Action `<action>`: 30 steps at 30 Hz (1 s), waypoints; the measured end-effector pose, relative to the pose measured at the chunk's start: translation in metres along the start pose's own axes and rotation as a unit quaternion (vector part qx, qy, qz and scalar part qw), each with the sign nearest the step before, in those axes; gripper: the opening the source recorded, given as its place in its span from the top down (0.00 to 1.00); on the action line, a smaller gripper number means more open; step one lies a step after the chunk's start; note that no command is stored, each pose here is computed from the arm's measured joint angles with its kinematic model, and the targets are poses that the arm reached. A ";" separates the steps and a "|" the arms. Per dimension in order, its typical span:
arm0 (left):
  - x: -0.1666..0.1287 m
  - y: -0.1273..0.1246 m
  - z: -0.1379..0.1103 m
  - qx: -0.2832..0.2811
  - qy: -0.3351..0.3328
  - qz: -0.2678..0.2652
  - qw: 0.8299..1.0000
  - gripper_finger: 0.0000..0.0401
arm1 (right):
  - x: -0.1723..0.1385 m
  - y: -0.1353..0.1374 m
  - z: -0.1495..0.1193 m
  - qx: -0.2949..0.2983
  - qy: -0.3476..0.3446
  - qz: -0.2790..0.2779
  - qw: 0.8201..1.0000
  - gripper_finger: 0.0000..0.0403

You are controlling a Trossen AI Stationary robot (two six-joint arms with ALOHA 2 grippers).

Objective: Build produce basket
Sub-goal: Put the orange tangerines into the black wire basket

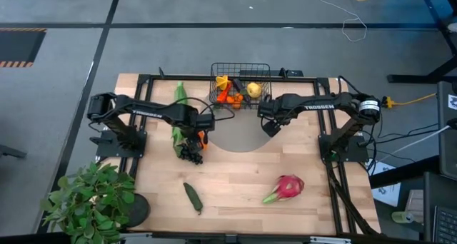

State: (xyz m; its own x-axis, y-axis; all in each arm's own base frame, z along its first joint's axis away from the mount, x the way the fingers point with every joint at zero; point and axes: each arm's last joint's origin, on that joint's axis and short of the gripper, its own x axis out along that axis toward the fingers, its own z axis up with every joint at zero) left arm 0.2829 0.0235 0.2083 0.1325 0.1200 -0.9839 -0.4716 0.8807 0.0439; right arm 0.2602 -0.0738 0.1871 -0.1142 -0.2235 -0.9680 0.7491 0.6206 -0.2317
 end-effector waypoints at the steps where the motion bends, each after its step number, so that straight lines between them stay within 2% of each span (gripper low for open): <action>1: 0.002 0.000 0.000 0.000 0.004 0.002 1.000 0.61 | 0.000 0.000 0.000 -0.001 0.002 0.002 1.000 0.31; 13: 0.018 -0.004 0.004 0.003 0.023 0.012 1.000 0.61 | 0.000 0.001 -0.001 -0.002 0.012 0.016 1.000 0.31; 23: 0.018 -0.007 0.013 0.010 -0.028 -0.001 1.000 0.61 | 0.000 0.001 -0.001 -0.002 0.012 0.016 1.000 0.31; 30: 0.018 -0.006 0.015 0.009 -0.041 0.018 0.999 0.61 | 0.000 0.001 -0.001 -0.002 0.012 0.016 1.000 0.31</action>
State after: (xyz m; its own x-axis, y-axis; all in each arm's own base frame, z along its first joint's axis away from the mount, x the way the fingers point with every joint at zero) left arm 0.3011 0.0267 0.1928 0.1866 0.1889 -0.9641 -0.4616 0.8831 0.0837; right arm 0.2604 -0.0719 0.1867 -0.1057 -0.1856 -0.9769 0.7503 0.6299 -0.2008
